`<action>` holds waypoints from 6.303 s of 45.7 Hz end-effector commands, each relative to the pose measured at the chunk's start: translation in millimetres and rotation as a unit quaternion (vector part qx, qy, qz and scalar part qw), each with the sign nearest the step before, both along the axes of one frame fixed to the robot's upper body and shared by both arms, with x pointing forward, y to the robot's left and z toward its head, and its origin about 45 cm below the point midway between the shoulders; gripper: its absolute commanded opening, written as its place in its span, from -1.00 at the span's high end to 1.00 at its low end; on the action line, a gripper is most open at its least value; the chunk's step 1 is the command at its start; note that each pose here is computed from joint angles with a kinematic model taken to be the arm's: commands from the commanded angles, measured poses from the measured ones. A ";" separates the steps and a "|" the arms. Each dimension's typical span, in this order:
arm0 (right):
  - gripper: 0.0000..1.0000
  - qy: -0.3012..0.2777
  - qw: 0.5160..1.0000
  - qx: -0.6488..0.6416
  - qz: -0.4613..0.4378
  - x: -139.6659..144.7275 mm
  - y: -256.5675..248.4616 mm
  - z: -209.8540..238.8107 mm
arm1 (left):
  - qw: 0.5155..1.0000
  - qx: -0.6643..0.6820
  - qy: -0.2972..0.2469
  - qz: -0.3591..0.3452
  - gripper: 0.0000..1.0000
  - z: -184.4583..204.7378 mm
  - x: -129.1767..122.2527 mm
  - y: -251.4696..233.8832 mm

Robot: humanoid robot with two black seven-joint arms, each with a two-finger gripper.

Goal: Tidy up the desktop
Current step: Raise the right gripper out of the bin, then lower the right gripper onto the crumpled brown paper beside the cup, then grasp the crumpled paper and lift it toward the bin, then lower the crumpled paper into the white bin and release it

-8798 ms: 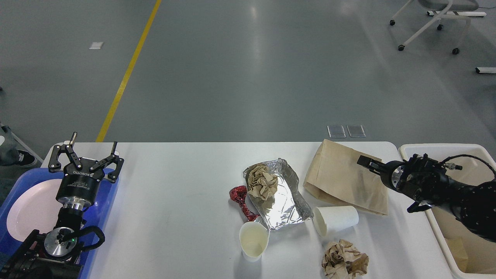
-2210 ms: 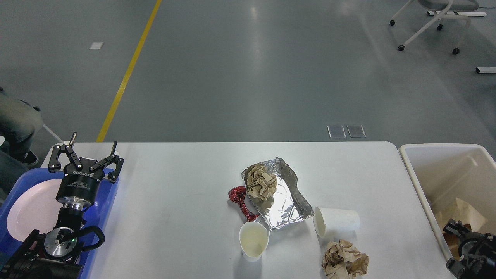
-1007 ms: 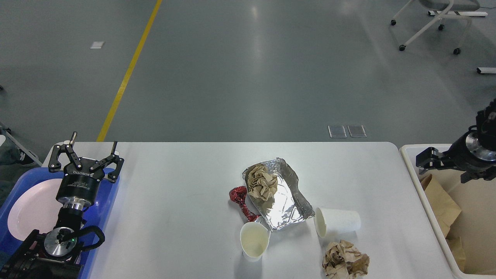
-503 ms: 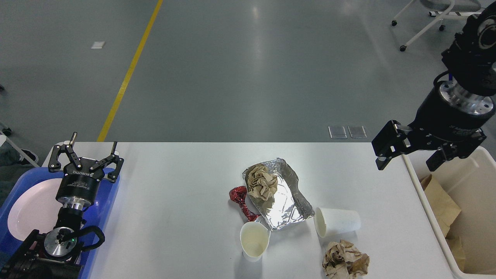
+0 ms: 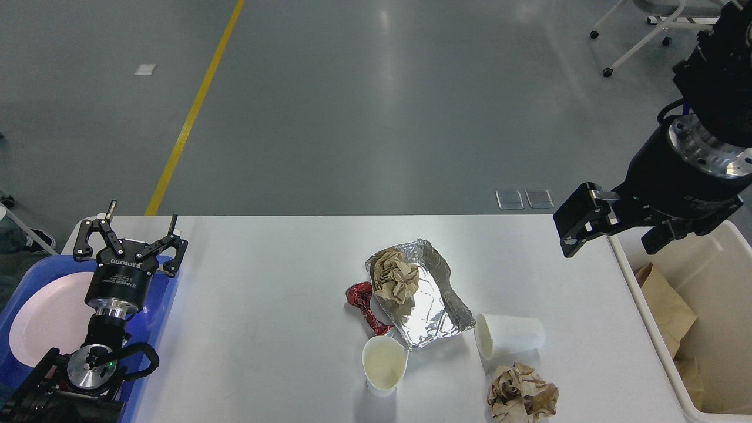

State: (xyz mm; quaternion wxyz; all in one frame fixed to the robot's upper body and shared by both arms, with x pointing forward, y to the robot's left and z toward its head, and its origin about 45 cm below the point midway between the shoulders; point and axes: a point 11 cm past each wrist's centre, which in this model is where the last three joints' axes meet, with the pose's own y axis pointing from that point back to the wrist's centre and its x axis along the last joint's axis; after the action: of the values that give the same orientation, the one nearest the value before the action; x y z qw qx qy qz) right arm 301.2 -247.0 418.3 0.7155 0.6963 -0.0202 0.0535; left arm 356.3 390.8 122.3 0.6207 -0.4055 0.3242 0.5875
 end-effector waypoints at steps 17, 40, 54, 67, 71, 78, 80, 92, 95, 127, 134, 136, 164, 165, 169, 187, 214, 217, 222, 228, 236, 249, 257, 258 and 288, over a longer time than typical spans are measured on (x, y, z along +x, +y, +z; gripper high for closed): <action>-1.00 -0.001 1.000 0.000 -0.008 2.9 -3.9 -6.9 | 1.000 0.000 0.000 0.000 -0.93 0.0 0.0 0.0; -1.00 0.071 0.994 -0.012 -0.080 -31.1 -30.1 -198.4 | 1.000 0.000 0.000 0.000 -0.93 0.0 0.0 0.0; -1.00 0.041 0.997 0.013 -0.067 -51.4 -17.6 -291.1 | 1.000 0.000 0.000 0.000 -0.93 0.0 0.0 0.0; -1.00 0.038 0.998 0.000 -0.058 -69.6 -13.4 -335.7 | 1.000 0.000 0.000 0.000 -0.93 0.0 0.0 0.0; -1.00 0.032 0.997 -0.001 -0.067 -68.7 -15.6 -344.9 | 1.000 0.000 0.000 0.000 -0.93 0.0 0.0 0.0; -1.00 0.018 0.997 0.007 -0.078 -71.4 -8.8 -360.2 | 1.000 0.000 0.000 0.000 -0.93 0.0 0.0 0.0; -1.00 0.012 0.997 0.009 -0.082 -69.9 -8.4 -362.6 | 1.000 0.000 0.000 0.000 -0.93 0.0 0.0 0.0; -0.41 0.003 0.994 0.019 -0.109 -77.2 -4.5 -376.2 | 1.000 0.000 0.000 -0.001 -0.93 -0.1 0.0 -0.1; 0.27 0.008 0.989 0.018 -0.146 -77.6 -8.0 -375.0 | 1.000 0.000 0.000 0.000 -0.93 0.0 0.0 0.0; 1.00 0.018 0.973 0.017 -0.228 -73.1 -14.2 -366.9 | 1.000 0.000 0.000 0.000 -0.93 0.0 0.0 0.0; 1.00 0.028 0.973 0.022 -0.228 -68.0 -16.4 -358.9 | 1.000 0.000 0.000 -0.001 -0.93 -0.1 0.0 -0.1; 1.00 0.039 0.972 0.028 -0.231 -65.8 -19.0 -350.1 | 1.000 0.000 0.000 0.000 -0.93 0.0 0.0 0.0; 1.00 0.047 0.985 0.032 -0.163 -8.6 -37.0 -177.8 | 1.000 0.000 0.000 0.000 -0.93 0.0 0.0 0.0; 1.00 0.045 0.986 0.030 -0.159 -9.0 -36.6 -170.1 | 1.000 0.000 0.000 0.000 -0.93 0.0 0.0 0.0; 1.00 0.030 0.989 0.029 -0.144 -6.6 -32.4 -136.5 | 1.000 0.000 0.000 0.000 -0.93 0.0 0.0 0.0; 1.00 0.009 0.994 0.028 -0.109 -4.7 -23.4 -55.0 | 1.000 0.000 0.000 0.000 -0.93 0.0 0.0 0.0; 1.00 -0.096 0.934 -0.034 -0.342 21.7 -206.3 -138.6 | 1.000 0.000 0.000 0.000 -0.93 0.0 0.0 0.0; 1.00 -0.112 0.923 -0.046 -0.366 22.2 -232.1 -155.2 | 1.000 0.000 0.000 0.000 -0.93 0.0 0.0 0.0; 1.00 -0.136 0.909 -0.068 -0.387 23.3 -260.3 -196.1 | 1.000 0.000 0.000 0.000 -0.93 0.0 0.0 0.0; 1.00 -0.176 0.889 -0.108 -0.410 14.8 -296.9 -240.5 | 1.000 0.000 0.000 0.000 -0.93 0.0 0.0 0.0; 1.00 -0.216 0.872 -0.135 -0.419 7.3 -314.4 -291.7 | 1.000 0.000 0.000 0.000 -0.93 0.0 0.0 0.0; 1.00 -0.293 0.858 -0.188 -0.378 -12.6 -299.7 -364.6 | 1.000 0.000 0.000 0.000 -0.93 0.0 0.0 0.0; 1.00 -0.304 0.858 -0.189 -0.369 -22.8 -282.7 -388.1 | 1.000 0.000 0.000 -0.001 -0.93 -0.1 0.0 -0.1; 1.00 -0.307 0.856 -0.191 -0.370 -24.1 -284.2 -388.0 | 1.000 0.000 0.000 0.000 -0.93 0.0 0.0 0.0; -1.00 -0.342 0.834 -0.212 -0.378 -39.5 -290.6 -392.3 | 1.000 0.000 0.000 0.000 -0.93 0.0 0.0 0.0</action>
State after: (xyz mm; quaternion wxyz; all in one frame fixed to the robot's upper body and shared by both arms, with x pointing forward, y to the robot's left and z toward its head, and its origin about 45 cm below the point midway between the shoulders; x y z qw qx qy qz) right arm 261.0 -535.4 23.1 0.7592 0.4133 -0.5029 0.0035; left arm 356.3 390.8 122.3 0.6206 -0.4057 0.3241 0.5876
